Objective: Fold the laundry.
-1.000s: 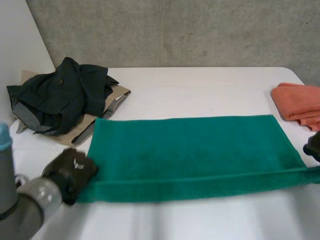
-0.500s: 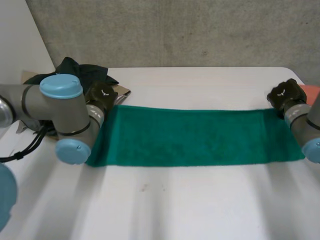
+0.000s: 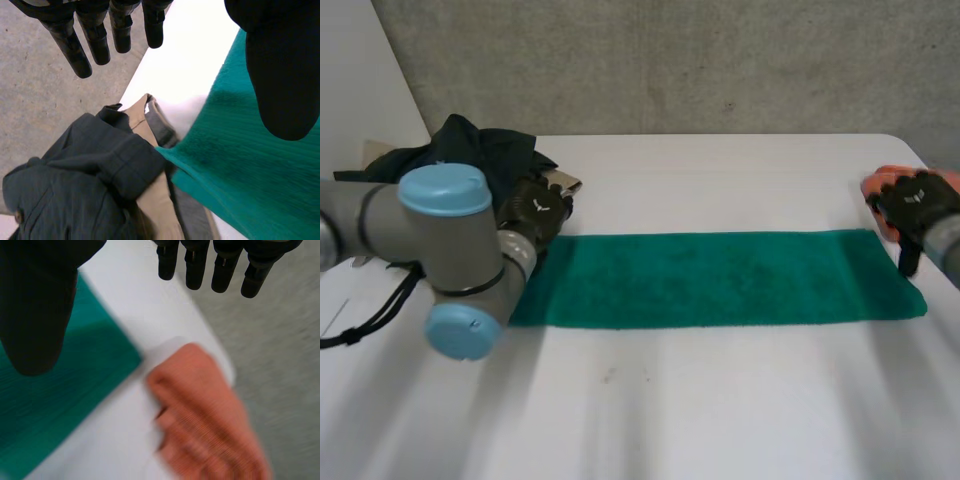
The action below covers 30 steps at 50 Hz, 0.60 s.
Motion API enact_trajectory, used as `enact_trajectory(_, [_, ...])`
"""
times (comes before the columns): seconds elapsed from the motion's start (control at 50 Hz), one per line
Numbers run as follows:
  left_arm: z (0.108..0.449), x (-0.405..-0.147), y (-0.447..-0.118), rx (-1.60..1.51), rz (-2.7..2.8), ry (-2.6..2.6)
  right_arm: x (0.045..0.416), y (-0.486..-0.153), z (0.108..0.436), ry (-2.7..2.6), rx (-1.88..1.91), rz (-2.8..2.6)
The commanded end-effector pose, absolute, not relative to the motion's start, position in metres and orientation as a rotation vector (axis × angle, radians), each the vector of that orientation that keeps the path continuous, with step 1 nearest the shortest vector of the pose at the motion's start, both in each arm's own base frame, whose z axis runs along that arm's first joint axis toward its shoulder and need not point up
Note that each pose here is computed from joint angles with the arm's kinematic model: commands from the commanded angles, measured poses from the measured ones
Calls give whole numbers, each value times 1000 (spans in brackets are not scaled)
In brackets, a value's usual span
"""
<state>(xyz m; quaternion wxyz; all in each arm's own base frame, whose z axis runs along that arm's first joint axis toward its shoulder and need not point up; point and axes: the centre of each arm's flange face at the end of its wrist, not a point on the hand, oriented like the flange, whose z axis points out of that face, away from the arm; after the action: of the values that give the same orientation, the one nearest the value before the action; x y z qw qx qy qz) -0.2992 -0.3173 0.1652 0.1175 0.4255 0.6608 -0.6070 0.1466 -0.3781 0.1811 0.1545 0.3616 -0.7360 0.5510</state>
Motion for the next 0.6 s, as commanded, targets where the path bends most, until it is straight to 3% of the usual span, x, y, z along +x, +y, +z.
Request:
enact_trajectory(0.02, [174,-285,-293,1176,-1815,2031,118,-346,160,-2359,1069,1452])
enact_trajectory(0.38, [165,-284,-284,1165,-1855,2081,102,-363,134,-2343,1029,1489])
enact_trajectory(0.6, [174,-280,-279,1153,-1872,2069,32,-386,148,-2185,785,1421])
